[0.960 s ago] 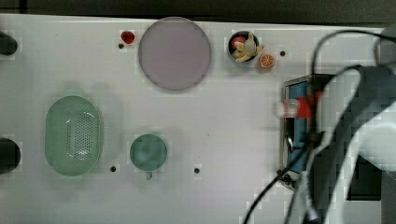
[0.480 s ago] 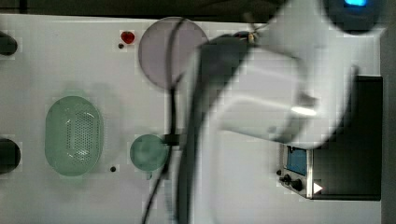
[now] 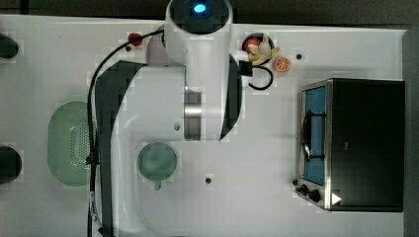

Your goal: Pick Ketchup from oven and place it on table.

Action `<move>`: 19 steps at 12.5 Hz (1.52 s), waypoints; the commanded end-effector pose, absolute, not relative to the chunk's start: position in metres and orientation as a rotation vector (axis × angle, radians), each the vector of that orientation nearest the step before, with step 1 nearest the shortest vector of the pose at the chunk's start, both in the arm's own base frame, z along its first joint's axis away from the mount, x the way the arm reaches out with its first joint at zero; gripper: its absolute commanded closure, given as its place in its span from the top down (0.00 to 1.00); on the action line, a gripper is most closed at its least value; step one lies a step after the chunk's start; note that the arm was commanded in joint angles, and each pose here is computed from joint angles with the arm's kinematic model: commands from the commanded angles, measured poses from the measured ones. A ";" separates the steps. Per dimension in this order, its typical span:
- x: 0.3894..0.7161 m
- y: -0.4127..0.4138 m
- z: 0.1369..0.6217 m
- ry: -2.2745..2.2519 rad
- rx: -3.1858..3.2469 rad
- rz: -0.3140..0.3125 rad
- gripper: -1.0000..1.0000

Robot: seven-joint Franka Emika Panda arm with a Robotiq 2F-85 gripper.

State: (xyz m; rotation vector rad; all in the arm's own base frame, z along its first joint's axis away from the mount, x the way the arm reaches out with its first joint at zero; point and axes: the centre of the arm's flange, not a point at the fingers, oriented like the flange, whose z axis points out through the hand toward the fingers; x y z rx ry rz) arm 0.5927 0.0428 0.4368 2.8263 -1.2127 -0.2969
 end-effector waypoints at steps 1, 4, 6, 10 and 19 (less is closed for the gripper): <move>0.575 -0.009 0.402 -1.539 2.635 -0.291 0.62; 0.554 -0.016 0.335 -1.558 2.607 -0.295 0.62; 0.540 -0.017 0.291 -1.551 2.584 -0.313 0.62; 0.529 -0.017 0.216 -1.543 2.588 -0.209 0.62; 0.555 -0.016 0.278 -1.600 2.673 -0.022 1.00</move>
